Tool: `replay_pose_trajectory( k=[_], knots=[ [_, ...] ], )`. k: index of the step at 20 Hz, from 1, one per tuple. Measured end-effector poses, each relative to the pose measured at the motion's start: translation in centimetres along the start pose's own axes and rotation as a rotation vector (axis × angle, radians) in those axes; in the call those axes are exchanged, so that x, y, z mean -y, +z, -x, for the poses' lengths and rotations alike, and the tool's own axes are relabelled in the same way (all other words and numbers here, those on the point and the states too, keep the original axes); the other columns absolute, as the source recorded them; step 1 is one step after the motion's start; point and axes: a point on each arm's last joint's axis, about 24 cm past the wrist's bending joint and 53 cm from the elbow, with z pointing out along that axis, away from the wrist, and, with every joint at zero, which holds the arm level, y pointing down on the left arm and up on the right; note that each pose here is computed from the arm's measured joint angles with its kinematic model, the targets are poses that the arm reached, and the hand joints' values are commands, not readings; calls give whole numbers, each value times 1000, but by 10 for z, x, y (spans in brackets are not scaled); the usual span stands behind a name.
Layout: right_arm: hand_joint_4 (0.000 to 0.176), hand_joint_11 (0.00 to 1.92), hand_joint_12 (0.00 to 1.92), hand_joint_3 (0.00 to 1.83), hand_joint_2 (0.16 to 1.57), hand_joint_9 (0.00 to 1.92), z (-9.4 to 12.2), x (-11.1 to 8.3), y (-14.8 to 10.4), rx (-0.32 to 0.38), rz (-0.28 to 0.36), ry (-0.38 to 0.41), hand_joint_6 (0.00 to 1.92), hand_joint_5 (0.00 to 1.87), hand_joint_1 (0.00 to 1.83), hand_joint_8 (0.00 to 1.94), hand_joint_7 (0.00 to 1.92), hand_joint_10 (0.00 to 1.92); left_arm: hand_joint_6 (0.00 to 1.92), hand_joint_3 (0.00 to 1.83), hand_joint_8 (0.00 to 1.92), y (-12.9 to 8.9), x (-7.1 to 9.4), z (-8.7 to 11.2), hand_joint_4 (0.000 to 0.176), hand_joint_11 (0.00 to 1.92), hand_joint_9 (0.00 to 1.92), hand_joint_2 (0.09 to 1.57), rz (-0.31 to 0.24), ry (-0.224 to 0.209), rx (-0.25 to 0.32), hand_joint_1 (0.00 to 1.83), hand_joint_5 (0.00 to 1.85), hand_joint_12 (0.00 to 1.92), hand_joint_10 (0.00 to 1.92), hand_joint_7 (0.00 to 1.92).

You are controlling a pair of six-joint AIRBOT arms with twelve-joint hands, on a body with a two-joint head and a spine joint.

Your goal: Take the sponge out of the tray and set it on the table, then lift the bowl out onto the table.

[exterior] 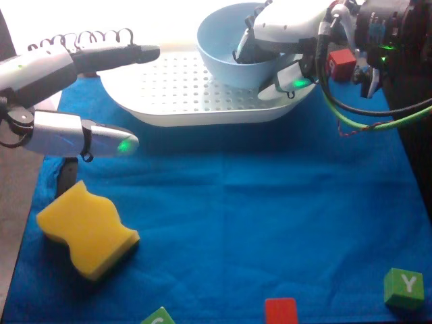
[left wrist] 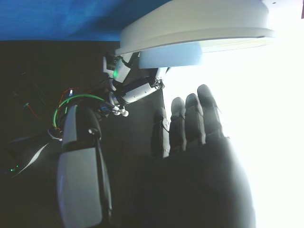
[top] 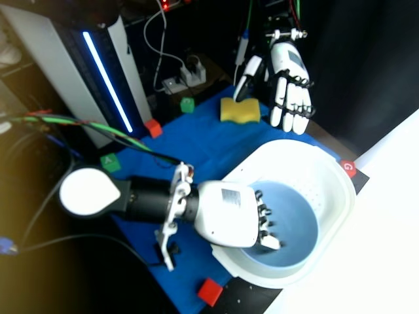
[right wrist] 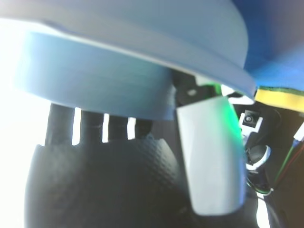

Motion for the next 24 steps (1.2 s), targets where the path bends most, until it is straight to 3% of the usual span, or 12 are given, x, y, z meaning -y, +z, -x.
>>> replay_pose_trajectory(
  k=[1, 2, 4, 7, 10, 13, 16, 18, 19, 22, 23, 24],
  knots=[
    [0, 875, 1623, 0, 1190, 1026, -2, -1, 1, -5, 0, -8, 1175, 853, 1060, 664, 1082, 1157, 2, 1, 2, 0, 0, -1, 94, 0, 166, 1014, -1, 0, -2, 726, 260, 540, 2, 227],
    [0, 906, 1619, 8, 1325, 1043, -2, -1, 1, -7, 1, -11, 816, 912, 634, 676, 1100, 1154, 2, 0, 4, 0, 0, -2, 87, 1, 173, 1012, -2, 2, -6, 726, 263, 539, 4, 236],
    [0, 890, 1668, 1, 1387, 1020, -2, -1, 1, -7, -1, -17, 599, 1002, 482, 821, 1089, 1209, 3, 3, 2, 0, 1, -1, 75, 0, 170, 1019, -4, 0, -3, 740, 267, 540, 2, 235],
    [0, 991, 1772, 0, 1402, 1090, -2, -1, 1, -6, 0, -15, 848, 966, 469, 1131, 1093, 1410, 0, 4, 0, 0, 1, -2, 81, 0, 162, 1028, -4, 1, -4, 734, 264, 519, 0, 233],
    [0, 1100, 1916, 1, 1462, 1122, -4, 0, 1, -15, -2, -36, 1421, 870, 364, 1664, 1054, 1765, 1, 5, 0, 1, 1, -2, 80, 0, 155, 1052, -4, 0, -4, 735, 265, 453, 0, 228],
    [0, 1003, 1901, 3, 1533, 1085, -4, 2, 1, -18, -7, -46, 1377, 897, 276, 1494, 1092, 1657, 0, 3, 1, 0, 0, -1, 71, 0, 155, 1067, -4, 0, -1, 728, 260, 448, 1, 223],
    [0, 1169, 1921, 3, 1563, 1203, -6, 3, 1, -27, -11, -64, 1823, 963, 148, 1923, 1176, 1917, 2, 2, 2, 0, 1, -1, 71, 0, 156, 1068, -5, -2, -1, 731, 263, 432, 1, 228],
    [0, 1178, 1921, 38, 1571, 1220, -8, 1, 2, -32, -9, -73, 1917, 1007, 189, 1940, 1207, 1921, 2, 0, 2, 0, 1, 0, 66, 0, 175, 1067, -6, -3, -1, 730, 274, 494, 3, 243],
    [0, 1289, 1921, 27, 1550, 1318, -8, 1, 2, -33, -9, -77, 1920, 1090, 444, 1941, 1283, 1921, 0, 0, 1, 0, 1, 0, 71, 0, 164, 1067, -6, -3, -1, 729, 267, 482, 1, 233],
    [0, 1517, 1921, 18, 1571, 1524, 3, -4, 3, -18, -2, -85, 1921, 1229, 500, 1941, 1446, 1921, 2, 0, 0, 2, 1, -2, 73, 0, 143, 1068, -9, -10, 0, 740, 259, 434, 0, 217],
    [122, 1535, 1921, 47, 1571, 1560, 6, -6, 4, -14, 1, -90, 1921, 1291, 405, 1941, 1495, 1921, 3, 0, 2, 2, 1, -3, 75, 0, 144, 1063, -10, -10, -3, 741, 264, 433, 1, 223],
    [165, 1571, 1921, 37, 1571, 1594, 9, -9, 4, -9, 6, -89, 1921, 1327, 440, 1941, 1527, 1921, 2, 0, 2, 3, 2, -4, 75, 0, 143, 1063, -12, -12, -3, 745, 262, 434, 0, 222]
  ],
)
